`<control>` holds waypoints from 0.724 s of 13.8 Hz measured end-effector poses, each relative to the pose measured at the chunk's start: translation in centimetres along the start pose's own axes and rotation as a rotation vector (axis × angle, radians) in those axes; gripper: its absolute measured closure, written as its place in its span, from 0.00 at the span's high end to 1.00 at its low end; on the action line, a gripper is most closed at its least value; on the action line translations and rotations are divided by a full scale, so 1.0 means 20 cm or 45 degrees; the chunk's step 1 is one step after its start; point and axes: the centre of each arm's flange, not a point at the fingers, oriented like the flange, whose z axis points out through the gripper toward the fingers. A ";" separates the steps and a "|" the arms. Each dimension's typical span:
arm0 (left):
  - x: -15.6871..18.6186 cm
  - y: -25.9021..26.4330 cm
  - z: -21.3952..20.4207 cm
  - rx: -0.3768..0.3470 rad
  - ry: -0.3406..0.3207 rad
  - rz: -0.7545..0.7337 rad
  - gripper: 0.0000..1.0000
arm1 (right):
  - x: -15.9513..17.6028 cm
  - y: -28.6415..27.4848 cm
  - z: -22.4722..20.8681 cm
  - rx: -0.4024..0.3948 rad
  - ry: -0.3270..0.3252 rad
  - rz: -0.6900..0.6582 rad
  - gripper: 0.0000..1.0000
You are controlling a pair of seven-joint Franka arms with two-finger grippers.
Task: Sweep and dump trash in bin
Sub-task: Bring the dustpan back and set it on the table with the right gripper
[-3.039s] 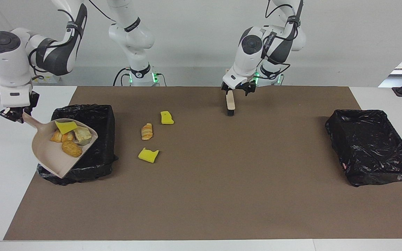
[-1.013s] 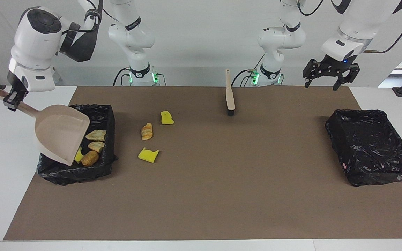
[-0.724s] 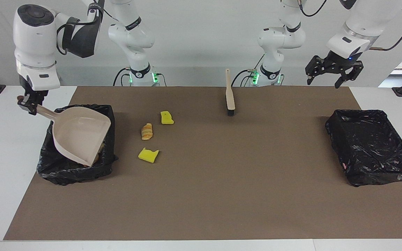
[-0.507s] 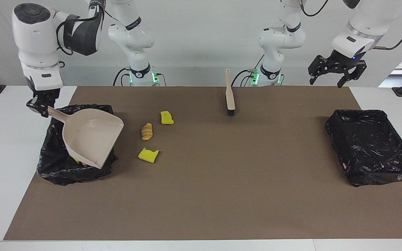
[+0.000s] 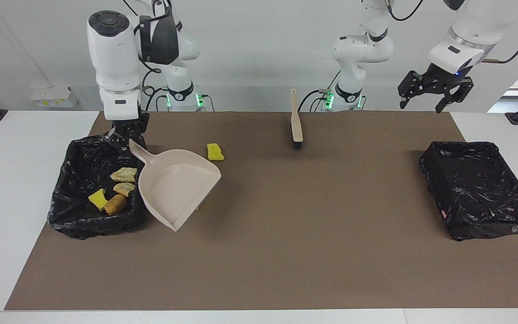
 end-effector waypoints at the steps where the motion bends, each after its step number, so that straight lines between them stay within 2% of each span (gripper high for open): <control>1: 0.00 0.00 0.00 0.000 0.000 0.000 1.00 | 0.08 -0.06 0.02 0.029 0.018 0.075 0.32; 5: 0.00 0.00 0.00 0.000 0.000 0.000 1.00 | 0.42 -0.27 0.12 0.092 0.081 0.311 0.32; 10: 0.00 0.00 0.00 0.000 0.000 0.000 1.00 | 0.85 -0.59 0.35 0.193 0.187 0.314 0.32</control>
